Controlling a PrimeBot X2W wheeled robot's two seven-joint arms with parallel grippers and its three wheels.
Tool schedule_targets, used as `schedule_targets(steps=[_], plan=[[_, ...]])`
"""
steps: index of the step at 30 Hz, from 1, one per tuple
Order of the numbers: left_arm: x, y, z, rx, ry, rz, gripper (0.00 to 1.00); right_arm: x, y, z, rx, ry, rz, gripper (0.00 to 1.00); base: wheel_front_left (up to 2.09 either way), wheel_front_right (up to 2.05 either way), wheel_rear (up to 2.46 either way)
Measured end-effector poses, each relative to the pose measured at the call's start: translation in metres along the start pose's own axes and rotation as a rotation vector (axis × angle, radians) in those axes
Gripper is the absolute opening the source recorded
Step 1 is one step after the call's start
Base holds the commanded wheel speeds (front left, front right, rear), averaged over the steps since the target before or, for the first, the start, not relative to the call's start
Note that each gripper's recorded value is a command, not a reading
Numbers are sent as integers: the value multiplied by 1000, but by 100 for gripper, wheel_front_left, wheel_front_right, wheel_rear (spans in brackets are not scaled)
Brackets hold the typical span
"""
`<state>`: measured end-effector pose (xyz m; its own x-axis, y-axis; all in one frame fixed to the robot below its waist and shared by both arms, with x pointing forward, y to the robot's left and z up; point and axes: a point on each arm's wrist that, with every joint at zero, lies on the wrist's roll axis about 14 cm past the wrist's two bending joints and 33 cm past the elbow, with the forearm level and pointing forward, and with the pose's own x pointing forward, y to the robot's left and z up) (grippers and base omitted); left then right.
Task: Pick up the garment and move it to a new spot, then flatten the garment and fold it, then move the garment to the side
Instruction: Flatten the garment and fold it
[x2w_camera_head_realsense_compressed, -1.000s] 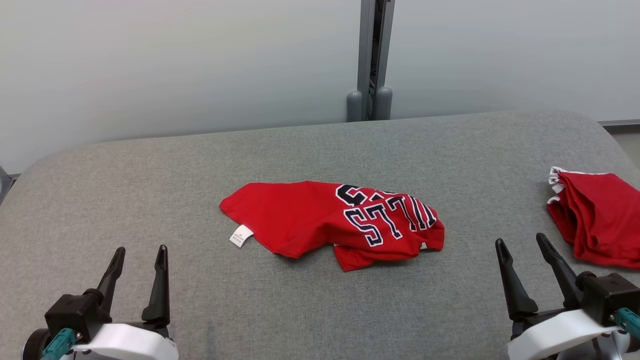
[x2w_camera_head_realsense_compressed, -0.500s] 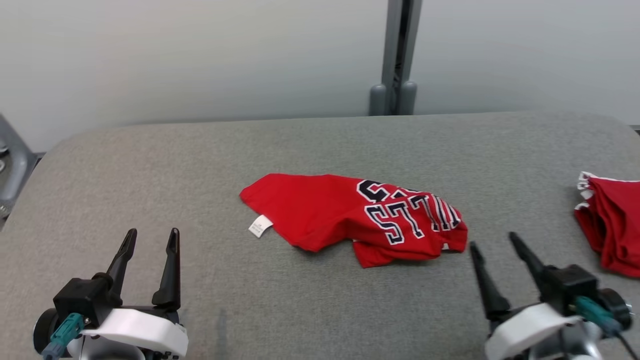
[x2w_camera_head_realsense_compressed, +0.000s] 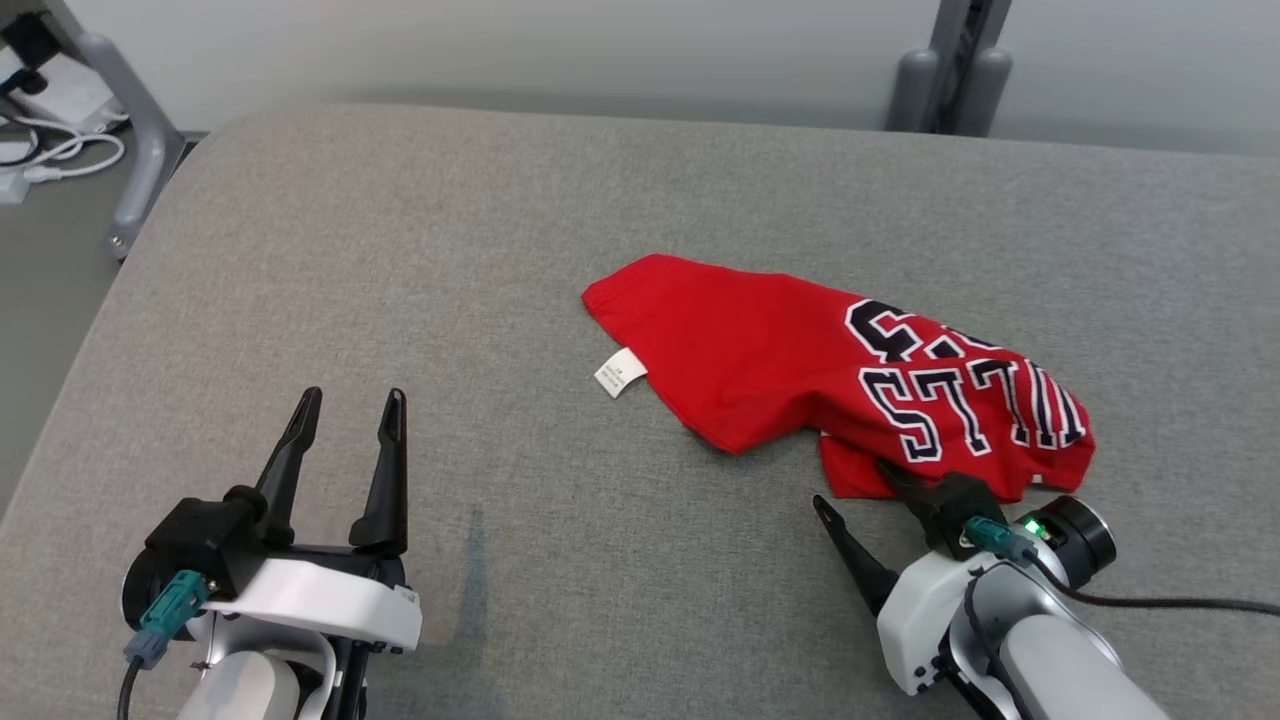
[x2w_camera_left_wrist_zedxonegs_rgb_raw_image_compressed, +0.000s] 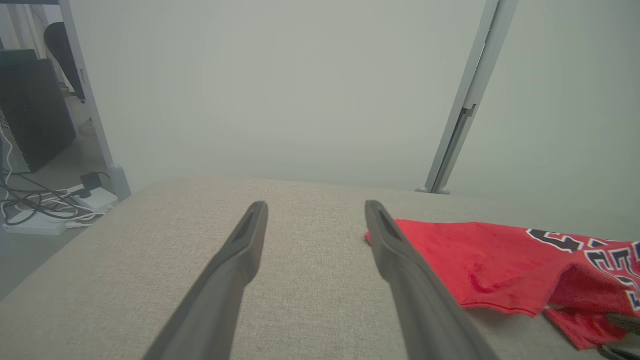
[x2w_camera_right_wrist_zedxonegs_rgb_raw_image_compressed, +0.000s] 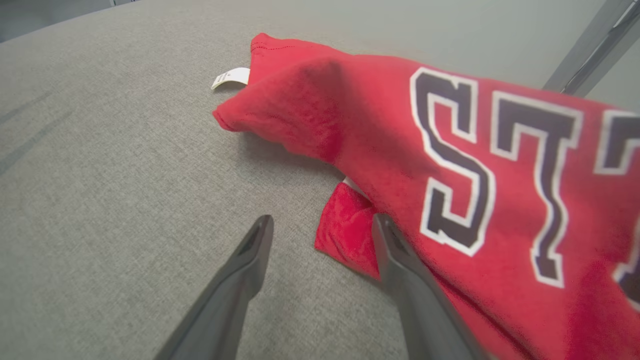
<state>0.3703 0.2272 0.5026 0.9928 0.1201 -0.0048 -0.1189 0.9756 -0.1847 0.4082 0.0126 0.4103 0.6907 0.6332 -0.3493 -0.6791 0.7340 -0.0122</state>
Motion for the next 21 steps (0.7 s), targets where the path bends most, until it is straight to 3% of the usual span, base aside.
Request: schedule_targets(steps=[5, 6, 8, 16, 21], plan=[[5, 10, -14, -2, 29, 36, 100, 26, -1, -23, -24, 87, 47, 100, 0, 0, 0], [6, 11, -16, -4, 34, 37, 100, 30, -1, -24, -26, 93, 53, 57, 0, 0, 0], [8, 10, -21, -10, 44, 40, 100, 36, -1, -27, -26, 108, 65, 0, 0, 0, 0], [19, 1, -26, -11, 48, 0, 100, 27, 6, -26, -33, 127, 107, 0, 0, 0, 0], [27, -10, -23, -4, 34, -40, 100, 1, 17, -17, -10, 138, 173, 0, 0, 0, 0]])
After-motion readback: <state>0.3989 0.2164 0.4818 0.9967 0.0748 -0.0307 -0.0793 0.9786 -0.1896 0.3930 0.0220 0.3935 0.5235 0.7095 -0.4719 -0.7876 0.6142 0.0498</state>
